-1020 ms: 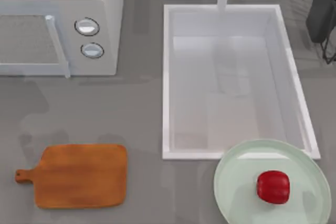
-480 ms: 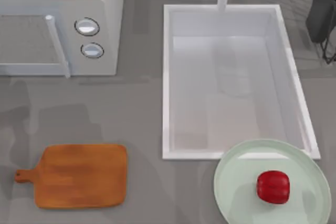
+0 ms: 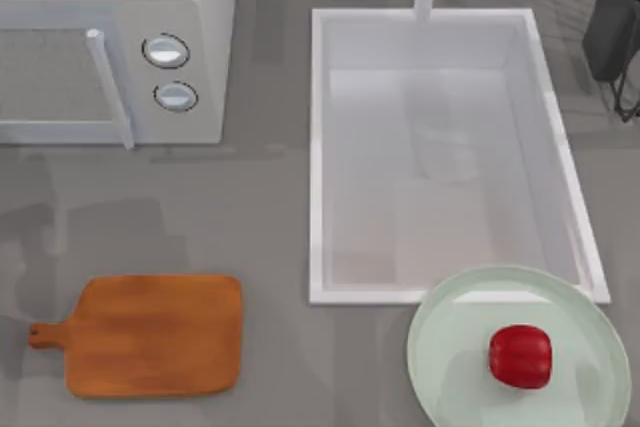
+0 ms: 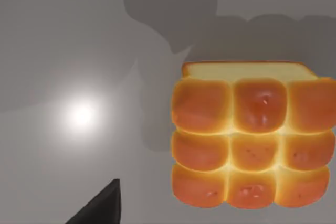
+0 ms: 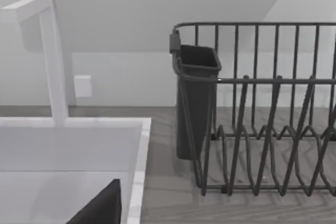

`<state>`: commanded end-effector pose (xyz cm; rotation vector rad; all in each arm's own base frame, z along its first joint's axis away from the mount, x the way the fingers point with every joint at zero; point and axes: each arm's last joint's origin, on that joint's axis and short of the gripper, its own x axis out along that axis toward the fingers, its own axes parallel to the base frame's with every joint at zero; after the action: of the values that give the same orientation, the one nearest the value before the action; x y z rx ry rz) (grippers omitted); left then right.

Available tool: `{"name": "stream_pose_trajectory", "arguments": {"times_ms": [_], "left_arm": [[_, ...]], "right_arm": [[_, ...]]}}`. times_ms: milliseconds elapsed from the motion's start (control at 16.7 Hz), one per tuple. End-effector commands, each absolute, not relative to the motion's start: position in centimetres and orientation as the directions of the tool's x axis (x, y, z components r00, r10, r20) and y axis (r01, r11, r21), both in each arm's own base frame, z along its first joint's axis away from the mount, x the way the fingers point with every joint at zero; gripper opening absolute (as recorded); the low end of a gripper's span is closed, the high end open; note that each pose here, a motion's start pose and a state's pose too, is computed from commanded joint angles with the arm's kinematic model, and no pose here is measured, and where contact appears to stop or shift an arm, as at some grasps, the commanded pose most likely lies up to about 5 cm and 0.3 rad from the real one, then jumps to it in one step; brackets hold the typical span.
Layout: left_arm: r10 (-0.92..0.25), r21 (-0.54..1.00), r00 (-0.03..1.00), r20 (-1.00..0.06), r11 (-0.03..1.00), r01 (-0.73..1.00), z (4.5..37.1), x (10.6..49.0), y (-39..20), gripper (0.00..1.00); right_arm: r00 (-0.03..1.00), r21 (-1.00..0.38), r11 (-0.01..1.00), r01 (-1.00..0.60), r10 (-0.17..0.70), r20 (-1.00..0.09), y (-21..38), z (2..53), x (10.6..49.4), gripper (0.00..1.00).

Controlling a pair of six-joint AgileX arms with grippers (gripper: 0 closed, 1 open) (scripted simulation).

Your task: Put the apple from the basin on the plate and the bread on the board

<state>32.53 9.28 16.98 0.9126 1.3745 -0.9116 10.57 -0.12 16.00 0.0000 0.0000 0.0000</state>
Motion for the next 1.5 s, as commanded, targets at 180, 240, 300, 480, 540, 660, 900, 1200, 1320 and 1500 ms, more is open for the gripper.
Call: {"name": "stream_pose_trajectory", "arguments": {"times_ms": [180,240,300,480,540,660,900,1200,1320,1500], "left_arm": [[0.001,-0.003,-0.004,-1.000,0.387,0.922,16.1,31.2,8.7,1.00],[0.000,-0.008,-0.008,-1.000,0.388,0.922,15.6,30.6,8.4,1.00],[0.000,-0.009,-0.010,-1.000,0.388,0.922,15.0,30.1,8.2,1.00],[0.006,0.003,0.001,-1.000,0.387,0.922,13.3,29.8,7.8,1.00],[0.006,0.004,0.002,-1.000,0.388,0.922,12.7,29.9,7.9,1.00],[0.003,-0.006,-0.007,-1.000,0.387,0.922,11.5,30.5,8.2,1.00],[0.002,-0.007,-0.008,-1.000,0.387,0.922,10.4,32.4,9.3,1.00],[0.002,0.000,-0.001,-1.000,0.391,0.921,10.2,32.7,9.5,1.00],[0.002,0.000,-0.001,-1.000,0.391,0.921,10.2,32.7,9.5,0.92],[0.002,0.000,-0.001,-1.000,0.391,0.921,10.2,32.7,9.5,0.70]], "right_arm": [[1.000,0.000,1.000,0.000,0.000,0.000,-0.1,16.0,10.6,1.00],[1.000,0.000,1.000,0.000,0.000,0.000,-0.1,16.0,10.6,1.00],[1.000,0.000,1.000,0.000,0.000,0.000,-0.1,16.0,10.6,1.00],[1.000,0.000,1.000,0.000,0.000,0.000,-0.1,16.0,10.6,1.00],[1.000,0.000,1.000,0.000,0.000,0.000,-0.1,16.0,10.6,1.00],[1.000,0.000,1.000,0.000,0.000,0.000,-0.1,16.0,10.6,1.00],[1.000,0.000,1.000,0.000,0.000,0.000,-0.1,16.0,10.6,1.00],[1.000,0.000,1.000,0.000,0.000,0.000,-0.1,16.0,10.6,1.00],[1.000,0.000,1.000,0.000,0.000,0.000,-0.1,16.0,10.6,1.00],[1.000,0.000,1.000,0.000,0.000,0.000,-0.1,16.0,10.6,1.00]]}}
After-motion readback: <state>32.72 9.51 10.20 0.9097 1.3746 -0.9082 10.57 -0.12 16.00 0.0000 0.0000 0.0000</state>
